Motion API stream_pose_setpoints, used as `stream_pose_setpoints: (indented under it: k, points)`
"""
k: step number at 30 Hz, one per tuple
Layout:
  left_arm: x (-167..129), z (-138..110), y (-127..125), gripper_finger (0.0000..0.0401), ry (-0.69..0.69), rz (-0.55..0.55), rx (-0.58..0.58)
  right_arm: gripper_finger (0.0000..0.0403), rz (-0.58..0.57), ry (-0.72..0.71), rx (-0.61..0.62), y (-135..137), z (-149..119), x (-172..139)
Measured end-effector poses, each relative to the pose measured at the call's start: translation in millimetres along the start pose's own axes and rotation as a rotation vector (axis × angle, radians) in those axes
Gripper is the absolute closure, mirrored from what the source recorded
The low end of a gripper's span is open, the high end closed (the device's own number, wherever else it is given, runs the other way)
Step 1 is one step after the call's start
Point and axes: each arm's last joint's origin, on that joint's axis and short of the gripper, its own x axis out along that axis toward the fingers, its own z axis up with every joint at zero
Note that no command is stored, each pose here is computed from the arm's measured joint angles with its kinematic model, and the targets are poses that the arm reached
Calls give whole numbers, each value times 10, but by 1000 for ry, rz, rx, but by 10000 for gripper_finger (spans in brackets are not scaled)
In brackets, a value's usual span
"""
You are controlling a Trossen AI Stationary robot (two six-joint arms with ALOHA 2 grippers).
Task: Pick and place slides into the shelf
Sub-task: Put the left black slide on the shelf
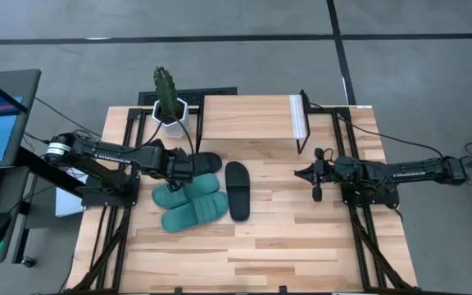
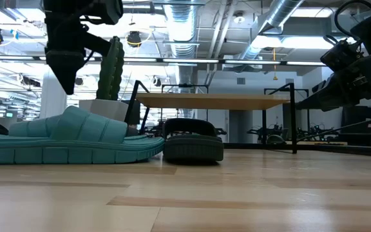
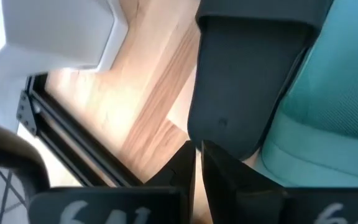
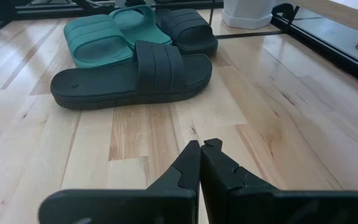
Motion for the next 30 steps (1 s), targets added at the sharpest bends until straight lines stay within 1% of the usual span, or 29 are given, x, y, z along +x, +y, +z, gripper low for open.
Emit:
stream_pose_setpoints:
  k: [6,13,15,18,21,24,27,30]
  points:
    - [39,-9,17,383,16,8,126,403,0,0,0,0,1,0]
    - [227,-127,-12,383,81,16,158,403,0,0,0,0,0,0]
    - [257,-145,-18,383,87,16,217,403,0,0,0,0,0,0]
    - [267,-149,-23,383,86,13,359,403,0,0,0,0,0,0]
    - [264,-104,-59,383,22,16,512,403,0,0,0,0,0,0]
    - [250,-40,-128,383,-70,2,729,403,0,0,0,0,1,0]
    - [218,60,-221,383,-210,-1,935,403,0,0,0,0,0,0]
    - [187,142,-277,383,-317,21,1088,403,0,0,0,0,0,0]
